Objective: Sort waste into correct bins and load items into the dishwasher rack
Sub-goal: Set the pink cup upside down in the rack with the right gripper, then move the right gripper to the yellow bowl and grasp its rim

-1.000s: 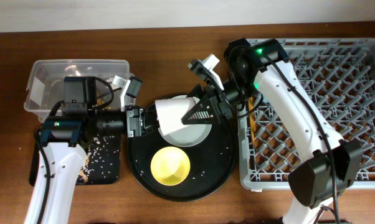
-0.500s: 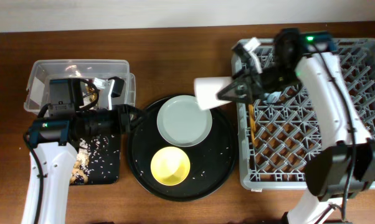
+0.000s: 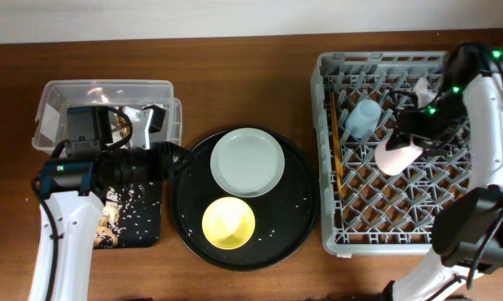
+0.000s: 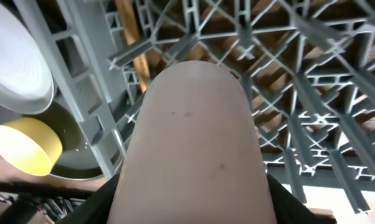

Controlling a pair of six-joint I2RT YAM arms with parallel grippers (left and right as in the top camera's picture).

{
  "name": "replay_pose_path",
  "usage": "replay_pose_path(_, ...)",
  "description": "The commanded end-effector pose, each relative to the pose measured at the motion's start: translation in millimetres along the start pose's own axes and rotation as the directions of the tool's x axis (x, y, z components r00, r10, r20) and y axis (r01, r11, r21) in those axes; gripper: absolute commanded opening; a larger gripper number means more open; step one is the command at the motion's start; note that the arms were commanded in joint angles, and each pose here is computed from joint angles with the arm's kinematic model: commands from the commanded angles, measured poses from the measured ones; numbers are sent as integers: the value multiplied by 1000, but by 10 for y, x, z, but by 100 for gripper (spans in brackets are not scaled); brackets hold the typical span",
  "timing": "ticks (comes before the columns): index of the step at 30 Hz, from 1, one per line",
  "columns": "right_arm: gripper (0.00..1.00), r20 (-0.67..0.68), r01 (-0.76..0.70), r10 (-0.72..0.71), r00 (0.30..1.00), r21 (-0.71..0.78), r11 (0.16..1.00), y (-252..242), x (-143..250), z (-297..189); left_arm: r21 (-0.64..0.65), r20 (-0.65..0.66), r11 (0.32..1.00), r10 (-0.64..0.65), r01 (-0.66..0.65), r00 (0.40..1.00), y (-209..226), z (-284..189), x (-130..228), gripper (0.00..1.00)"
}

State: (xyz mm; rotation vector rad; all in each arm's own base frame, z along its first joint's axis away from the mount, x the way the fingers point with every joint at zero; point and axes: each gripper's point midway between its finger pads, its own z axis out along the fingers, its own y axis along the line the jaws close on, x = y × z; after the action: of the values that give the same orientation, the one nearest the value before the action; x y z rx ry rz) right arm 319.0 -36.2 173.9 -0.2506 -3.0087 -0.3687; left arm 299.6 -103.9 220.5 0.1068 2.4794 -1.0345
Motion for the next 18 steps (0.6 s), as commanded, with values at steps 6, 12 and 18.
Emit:
replay_pose_path(6,44,-96,32,-17,995,155,987,146,216,278,-47,-17,999,-14,13,1000,81,-11,50,31)
replay_pose_path(12,63,-95,32,-18,995,155,987,111,181,429,-46,-17,999,-15,14,1000,80,-11,52,31)
replay_pose_path(18,79,-90,36,-23,996,154,987,111,168,430,-46,-22,999,-19,18,1000,80,-12,65,31)
